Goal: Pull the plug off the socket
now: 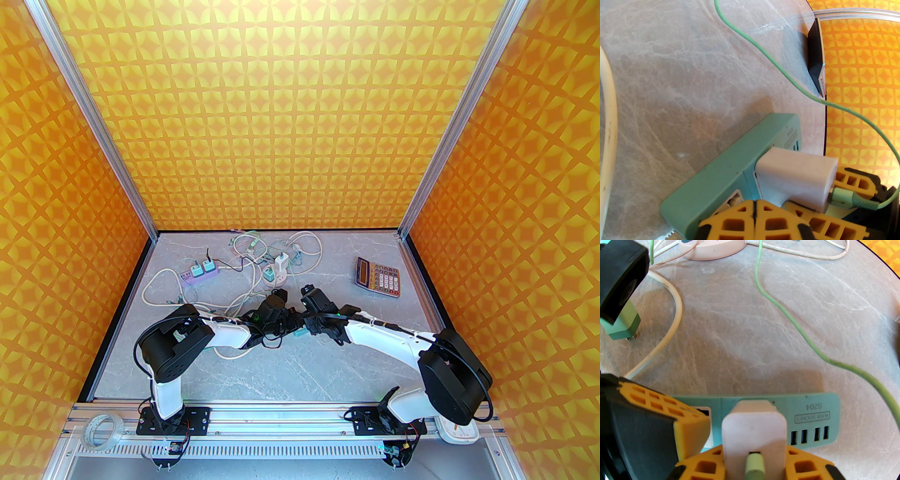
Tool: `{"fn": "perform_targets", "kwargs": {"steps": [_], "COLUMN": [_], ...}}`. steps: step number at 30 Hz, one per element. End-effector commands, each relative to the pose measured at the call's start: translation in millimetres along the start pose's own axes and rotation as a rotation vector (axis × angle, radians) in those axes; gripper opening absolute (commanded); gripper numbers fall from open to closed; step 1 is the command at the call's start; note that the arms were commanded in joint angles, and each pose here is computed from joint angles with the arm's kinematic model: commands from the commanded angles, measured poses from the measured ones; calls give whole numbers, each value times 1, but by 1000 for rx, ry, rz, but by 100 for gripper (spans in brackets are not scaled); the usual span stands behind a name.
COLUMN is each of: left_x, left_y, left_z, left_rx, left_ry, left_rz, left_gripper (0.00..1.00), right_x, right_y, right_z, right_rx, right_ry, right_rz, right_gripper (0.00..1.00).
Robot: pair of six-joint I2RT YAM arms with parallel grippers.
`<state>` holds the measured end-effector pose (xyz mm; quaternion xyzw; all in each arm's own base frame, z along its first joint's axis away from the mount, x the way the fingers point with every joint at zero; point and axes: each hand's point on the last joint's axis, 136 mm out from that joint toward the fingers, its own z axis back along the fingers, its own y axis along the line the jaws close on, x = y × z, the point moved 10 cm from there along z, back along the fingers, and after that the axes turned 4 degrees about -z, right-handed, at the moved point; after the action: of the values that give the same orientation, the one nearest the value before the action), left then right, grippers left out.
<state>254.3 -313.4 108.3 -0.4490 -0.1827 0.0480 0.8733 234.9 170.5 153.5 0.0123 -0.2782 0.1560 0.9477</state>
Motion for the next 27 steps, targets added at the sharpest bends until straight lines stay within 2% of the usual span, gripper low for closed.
{"fn": "perform_targets", "kwargs": {"steps": [1,10,17,21,27], "left_x": [-24,-24,-22,-23,-23], "left_y": [44,43,41,41,43], "left_z": [-7,-9,-12,-10,-13], "left_rx": [224,239,242,250,255], "left_ry": [89,99,104,110,113], "left_rz": [54,53,49,46,51], "left_gripper": [0,0,0,0,0], "right_x": [6,16,14,11,22], "right_y": [-5,-6,23,19,12], "right_z": [9,14,7,7,31], "right_rx": [55,160,133,98,76], "right_ry": [-51,-46,-17,-28,-91], "right_rz": [-48,-112,-44,-46,-28], "right_gripper": [26,25,24,24,25]}}
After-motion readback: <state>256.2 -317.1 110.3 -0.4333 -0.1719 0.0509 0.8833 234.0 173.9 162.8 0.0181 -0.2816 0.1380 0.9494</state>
